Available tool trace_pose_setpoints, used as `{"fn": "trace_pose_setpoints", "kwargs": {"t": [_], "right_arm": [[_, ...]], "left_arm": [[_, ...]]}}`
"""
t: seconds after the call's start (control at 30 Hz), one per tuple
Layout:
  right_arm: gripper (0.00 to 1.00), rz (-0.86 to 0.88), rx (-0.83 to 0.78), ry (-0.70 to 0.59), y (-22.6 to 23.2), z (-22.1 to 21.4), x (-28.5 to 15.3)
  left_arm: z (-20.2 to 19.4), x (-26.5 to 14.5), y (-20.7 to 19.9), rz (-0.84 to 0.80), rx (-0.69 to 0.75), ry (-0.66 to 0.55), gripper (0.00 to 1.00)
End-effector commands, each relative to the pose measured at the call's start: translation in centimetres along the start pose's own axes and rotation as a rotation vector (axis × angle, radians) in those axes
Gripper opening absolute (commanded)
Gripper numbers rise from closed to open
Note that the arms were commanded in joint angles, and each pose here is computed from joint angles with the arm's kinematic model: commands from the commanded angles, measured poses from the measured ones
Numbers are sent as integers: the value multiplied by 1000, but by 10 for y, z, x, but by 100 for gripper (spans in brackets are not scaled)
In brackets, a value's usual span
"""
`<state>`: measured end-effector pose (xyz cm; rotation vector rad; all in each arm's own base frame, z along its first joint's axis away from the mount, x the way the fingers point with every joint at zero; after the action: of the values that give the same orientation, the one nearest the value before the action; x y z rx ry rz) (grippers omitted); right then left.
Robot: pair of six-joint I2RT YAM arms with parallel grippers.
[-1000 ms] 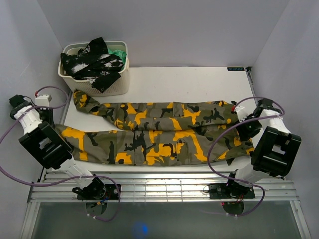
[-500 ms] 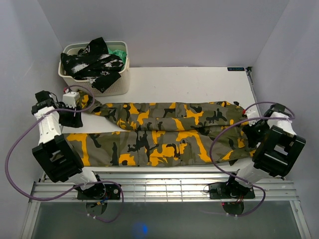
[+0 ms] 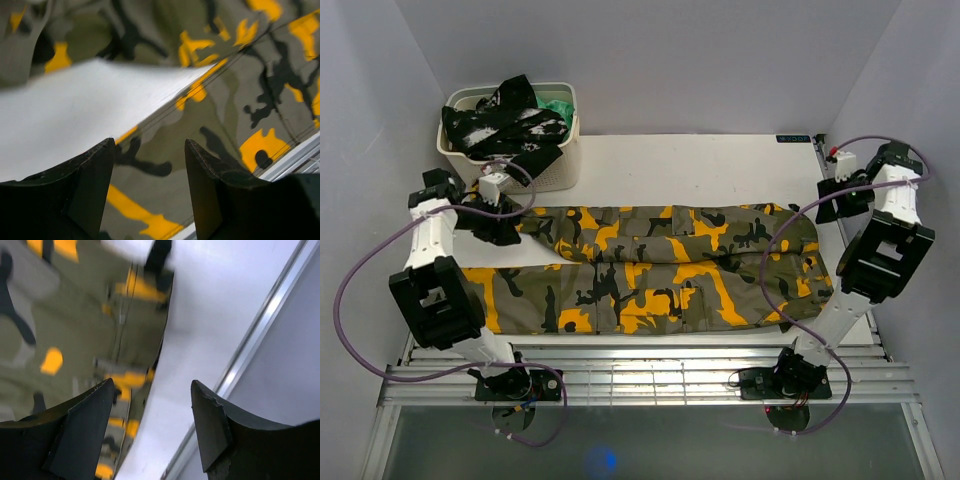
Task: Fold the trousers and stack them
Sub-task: Flatten the trousers out
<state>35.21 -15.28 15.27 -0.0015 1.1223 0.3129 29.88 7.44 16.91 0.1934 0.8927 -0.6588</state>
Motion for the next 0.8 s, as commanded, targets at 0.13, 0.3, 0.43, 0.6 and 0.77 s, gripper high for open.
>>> {"fn": "trace_pose_setpoints", "kwargs": {"t": [0.13, 0.3, 0.43, 0.6, 0.77], "right_arm": [[69, 66, -42, -155, 13, 99, 37], [67, 42, -16, -159, 5, 116, 80], [69, 70, 31, -111, 5, 102, 109], [71, 155, 58, -31, 20, 75, 125], [32, 258, 91, -12, 38, 63, 110]], "left_arm": [[96, 24, -80, -253, 352, -286, 68], [122, 59, -105, -246, 414, -263, 68], [128, 84, -101, -190, 380, -206, 69], [114, 121, -102, -143, 349, -67, 69], [79, 165, -87, -88, 234, 104, 64]]}}
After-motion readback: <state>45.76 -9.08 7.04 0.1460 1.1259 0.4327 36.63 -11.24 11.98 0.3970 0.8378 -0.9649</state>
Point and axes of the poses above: each gripper's point midway between its finger pads, its own x axis out along the fingers, its own y axis along the line the jaws close on, z = x × y, the point moved 5 cm from there along -x, back along the fingers, and after that the axes turned 10 degrees about x, right-handed, at the moved point
